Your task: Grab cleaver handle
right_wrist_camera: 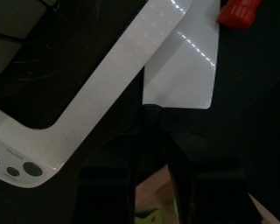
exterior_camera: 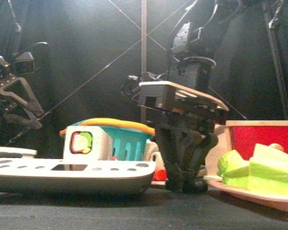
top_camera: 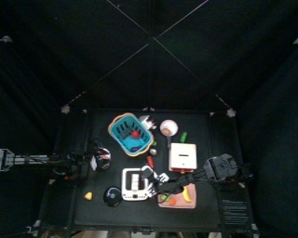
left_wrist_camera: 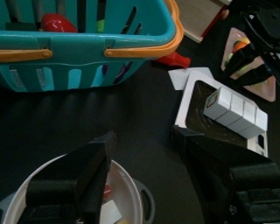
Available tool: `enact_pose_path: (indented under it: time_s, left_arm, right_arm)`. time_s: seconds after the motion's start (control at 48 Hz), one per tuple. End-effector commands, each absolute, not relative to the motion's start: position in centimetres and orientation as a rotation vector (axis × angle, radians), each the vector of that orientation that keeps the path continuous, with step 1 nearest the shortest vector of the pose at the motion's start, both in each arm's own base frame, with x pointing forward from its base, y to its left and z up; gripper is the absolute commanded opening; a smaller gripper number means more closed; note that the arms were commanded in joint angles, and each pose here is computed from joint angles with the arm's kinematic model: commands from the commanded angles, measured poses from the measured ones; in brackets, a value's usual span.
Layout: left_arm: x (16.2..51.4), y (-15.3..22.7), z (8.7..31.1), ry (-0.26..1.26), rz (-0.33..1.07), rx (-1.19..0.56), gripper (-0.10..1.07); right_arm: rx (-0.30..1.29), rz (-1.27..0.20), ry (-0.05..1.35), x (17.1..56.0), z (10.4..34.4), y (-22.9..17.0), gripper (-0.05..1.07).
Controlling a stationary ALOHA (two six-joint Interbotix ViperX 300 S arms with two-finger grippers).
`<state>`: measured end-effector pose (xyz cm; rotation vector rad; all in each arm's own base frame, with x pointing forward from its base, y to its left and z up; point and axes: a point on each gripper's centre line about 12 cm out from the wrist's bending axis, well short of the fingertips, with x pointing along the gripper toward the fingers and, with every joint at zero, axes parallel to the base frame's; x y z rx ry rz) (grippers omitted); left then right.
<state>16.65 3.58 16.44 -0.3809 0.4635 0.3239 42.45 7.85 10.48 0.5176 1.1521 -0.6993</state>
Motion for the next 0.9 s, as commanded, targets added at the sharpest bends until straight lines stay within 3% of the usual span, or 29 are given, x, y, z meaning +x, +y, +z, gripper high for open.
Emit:
enact_pose_path:
  time_s: [0.0,0.458,0.875]
  left_arm:
    - [16.9,3.6,16.9,0.451,0.317,-0.378,0.90]
    - [16.9,3.6,17.0,0.450,0.316,-0.378,0.90]
    - [16.9,3.6,16.9,0.451,0.317,-0.378,0.90]
  right_arm:
    - [0.554,-0.684,1.103,42.9,13.0,7.7,0.55]
    - [0.580,-0.740,1.076,44.0,17.1,7.2,0.49]
    - [0.608,-0.762,1.100,43.9,18.2,7.7,0.49]
